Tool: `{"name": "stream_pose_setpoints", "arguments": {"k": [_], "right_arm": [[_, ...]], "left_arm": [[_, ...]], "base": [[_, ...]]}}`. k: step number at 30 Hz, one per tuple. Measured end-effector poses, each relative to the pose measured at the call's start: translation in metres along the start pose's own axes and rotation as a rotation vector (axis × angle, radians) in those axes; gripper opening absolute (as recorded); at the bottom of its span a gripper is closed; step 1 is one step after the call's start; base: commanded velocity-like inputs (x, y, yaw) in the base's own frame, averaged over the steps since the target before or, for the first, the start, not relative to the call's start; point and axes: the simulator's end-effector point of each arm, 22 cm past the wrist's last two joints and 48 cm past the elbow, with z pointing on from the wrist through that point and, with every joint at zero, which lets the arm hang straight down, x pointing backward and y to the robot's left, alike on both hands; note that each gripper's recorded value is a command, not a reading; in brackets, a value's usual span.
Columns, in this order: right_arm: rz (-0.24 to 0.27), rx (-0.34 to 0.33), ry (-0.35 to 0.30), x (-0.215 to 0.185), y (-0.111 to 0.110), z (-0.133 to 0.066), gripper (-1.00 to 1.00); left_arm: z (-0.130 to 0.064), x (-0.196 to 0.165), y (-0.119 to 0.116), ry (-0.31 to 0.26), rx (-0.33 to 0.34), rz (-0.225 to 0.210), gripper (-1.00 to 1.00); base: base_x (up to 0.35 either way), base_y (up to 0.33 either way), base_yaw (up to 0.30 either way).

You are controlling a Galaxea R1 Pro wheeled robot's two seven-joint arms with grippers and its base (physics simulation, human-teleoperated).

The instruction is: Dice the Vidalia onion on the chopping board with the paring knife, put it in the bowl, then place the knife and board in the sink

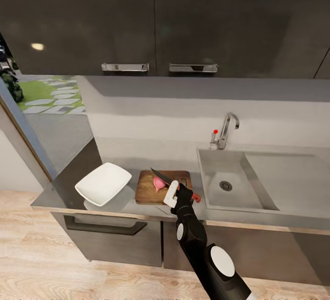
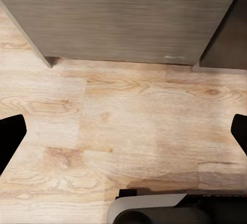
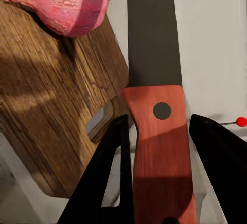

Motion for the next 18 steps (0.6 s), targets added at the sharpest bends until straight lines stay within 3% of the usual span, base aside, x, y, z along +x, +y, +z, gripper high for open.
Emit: {"name": "stream_pose_setpoints", "arguments": {"k": [10, 18], "right_arm": [[0.001, -0.015, 0.006, 0.004, 0.008, 0.004, -1.00], [0.003, -0.027, 0.011, 0.007, 0.014, 0.007, -1.00]], "left_arm": [[-0.001, 0.005, 0.000, 0.015, 0.001, 0.001, 1.00], [-0.002, 0.009, 0.000, 0.028, 0.001, 0.001, 1.00]], "base": [[0.006, 0.000, 0.000], [0.192, 0.014, 0.000]]}}
